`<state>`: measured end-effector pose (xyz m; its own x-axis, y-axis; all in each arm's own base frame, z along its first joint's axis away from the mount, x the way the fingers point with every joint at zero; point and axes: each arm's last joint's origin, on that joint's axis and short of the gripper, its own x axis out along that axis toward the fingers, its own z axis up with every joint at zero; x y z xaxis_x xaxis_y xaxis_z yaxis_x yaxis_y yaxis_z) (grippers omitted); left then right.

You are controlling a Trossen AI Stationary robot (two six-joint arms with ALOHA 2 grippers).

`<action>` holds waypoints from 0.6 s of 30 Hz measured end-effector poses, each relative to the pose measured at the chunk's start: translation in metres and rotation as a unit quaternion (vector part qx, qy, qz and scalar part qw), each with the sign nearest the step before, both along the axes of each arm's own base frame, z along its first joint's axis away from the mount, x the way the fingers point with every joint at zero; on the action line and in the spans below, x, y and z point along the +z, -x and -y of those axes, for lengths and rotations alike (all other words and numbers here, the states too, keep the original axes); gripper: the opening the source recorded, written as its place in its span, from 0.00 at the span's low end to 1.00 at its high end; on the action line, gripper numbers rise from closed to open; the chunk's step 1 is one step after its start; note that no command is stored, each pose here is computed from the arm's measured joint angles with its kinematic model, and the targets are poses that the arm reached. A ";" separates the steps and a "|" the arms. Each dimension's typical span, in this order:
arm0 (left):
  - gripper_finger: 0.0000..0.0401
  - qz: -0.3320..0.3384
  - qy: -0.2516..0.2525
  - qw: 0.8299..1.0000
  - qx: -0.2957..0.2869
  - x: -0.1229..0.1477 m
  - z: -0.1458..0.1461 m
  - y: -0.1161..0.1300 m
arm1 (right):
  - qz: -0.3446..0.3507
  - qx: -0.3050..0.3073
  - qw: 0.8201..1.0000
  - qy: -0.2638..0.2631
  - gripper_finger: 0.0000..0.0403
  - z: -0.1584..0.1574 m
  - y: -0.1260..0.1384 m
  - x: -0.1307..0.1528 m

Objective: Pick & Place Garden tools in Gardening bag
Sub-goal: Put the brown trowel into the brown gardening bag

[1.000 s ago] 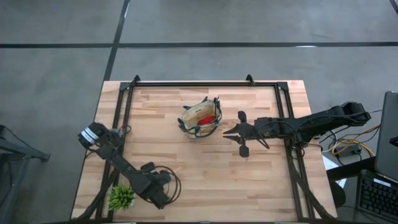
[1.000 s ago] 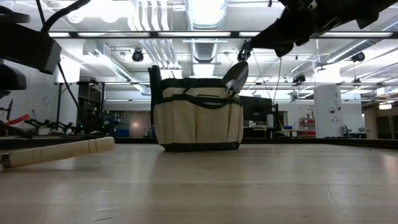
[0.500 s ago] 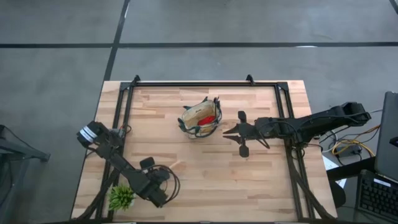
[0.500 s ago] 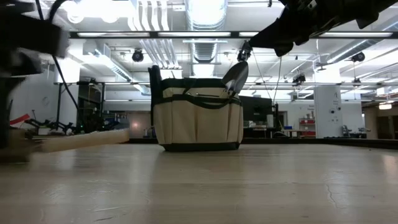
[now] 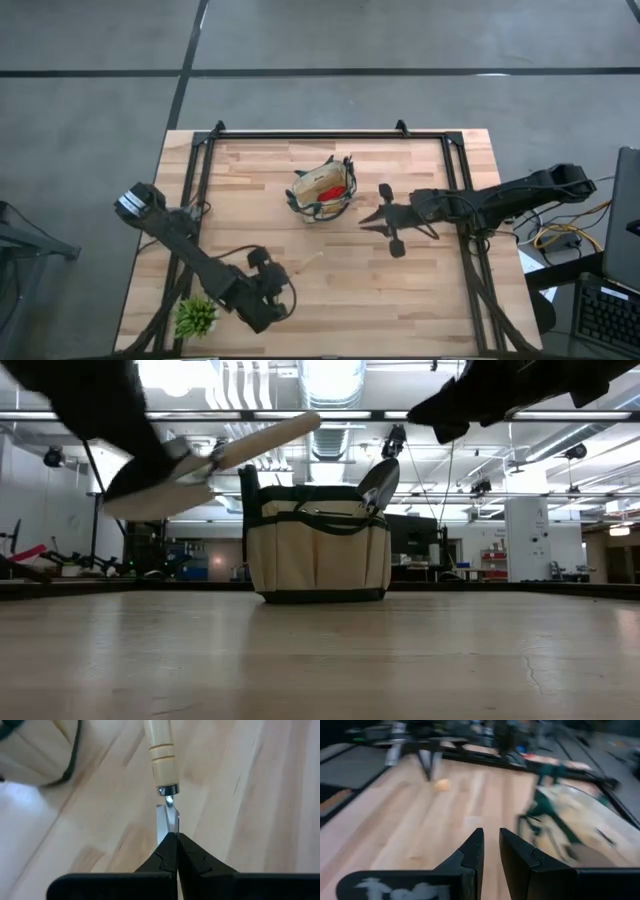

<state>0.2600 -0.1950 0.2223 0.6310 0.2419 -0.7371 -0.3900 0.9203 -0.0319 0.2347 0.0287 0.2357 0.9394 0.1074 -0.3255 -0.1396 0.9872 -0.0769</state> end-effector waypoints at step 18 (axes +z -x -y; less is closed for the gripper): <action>0.00 0.175 0.192 0.963 0.077 0.051 -0.059 -0.053 | 0.071 0.110 0.977 0.169 0.13 -0.052 0.010 0.008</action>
